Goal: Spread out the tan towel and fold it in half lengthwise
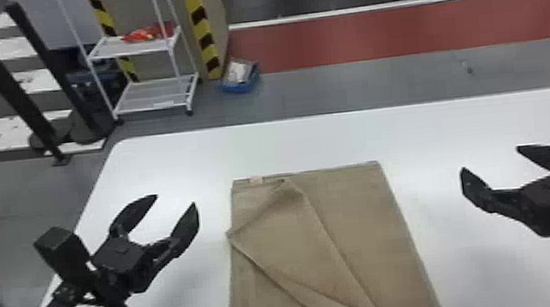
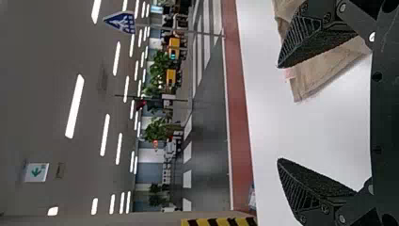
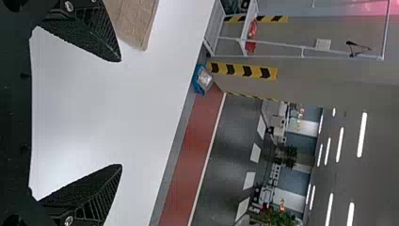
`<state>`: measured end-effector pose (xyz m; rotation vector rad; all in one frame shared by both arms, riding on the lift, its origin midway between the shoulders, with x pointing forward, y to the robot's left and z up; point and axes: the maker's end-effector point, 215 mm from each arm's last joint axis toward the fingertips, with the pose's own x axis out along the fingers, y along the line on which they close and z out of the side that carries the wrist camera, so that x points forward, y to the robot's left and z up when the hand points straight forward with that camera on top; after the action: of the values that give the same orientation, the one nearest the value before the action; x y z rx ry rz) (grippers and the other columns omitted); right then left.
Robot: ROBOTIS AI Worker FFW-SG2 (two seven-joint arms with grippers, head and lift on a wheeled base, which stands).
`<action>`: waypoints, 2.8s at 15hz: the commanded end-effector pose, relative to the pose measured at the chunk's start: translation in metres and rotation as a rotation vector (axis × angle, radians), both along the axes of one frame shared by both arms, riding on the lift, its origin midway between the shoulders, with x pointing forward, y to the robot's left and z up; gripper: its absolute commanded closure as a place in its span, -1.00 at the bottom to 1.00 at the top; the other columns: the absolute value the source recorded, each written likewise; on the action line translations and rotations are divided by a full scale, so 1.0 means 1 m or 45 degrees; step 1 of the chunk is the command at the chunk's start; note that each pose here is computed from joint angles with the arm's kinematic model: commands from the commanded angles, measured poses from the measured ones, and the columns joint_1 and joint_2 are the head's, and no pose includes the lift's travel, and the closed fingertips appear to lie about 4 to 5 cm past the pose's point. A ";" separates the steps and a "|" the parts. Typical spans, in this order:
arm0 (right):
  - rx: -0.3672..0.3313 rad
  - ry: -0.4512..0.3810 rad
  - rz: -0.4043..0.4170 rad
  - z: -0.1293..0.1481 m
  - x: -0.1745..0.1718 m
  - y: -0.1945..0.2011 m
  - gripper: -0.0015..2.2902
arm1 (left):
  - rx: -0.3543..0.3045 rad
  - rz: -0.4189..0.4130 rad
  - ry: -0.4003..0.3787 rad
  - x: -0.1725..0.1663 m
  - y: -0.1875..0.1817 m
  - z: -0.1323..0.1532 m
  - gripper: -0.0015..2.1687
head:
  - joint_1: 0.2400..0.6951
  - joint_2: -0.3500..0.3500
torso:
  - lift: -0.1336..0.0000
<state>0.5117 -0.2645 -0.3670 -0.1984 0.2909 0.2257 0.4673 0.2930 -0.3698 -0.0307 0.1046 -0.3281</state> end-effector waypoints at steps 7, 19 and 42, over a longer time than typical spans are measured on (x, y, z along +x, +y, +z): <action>0.158 -0.055 -0.297 0.014 -0.039 -0.115 -0.93 | 0.001 -0.226 0.271 -0.001 -0.066 -0.052 -0.73 | 1.00 -0.38 | -0.87; 0.184 -0.046 -0.327 0.008 -0.041 -0.130 -0.93 | 0.063 -0.302 0.433 0.014 -0.087 -0.082 -0.69 | 1.00 -0.60 | -0.87; 0.212 -0.024 -0.312 -0.002 -0.033 -0.123 -0.93 | 0.060 -0.437 0.404 -0.015 -0.102 -0.064 0.19 | 1.00 -0.66 | -0.87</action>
<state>0.4786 -0.3885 -0.3686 -0.0001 0.2731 0.0025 0.4520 0.1914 -0.4356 -0.0173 0.4387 -0.6598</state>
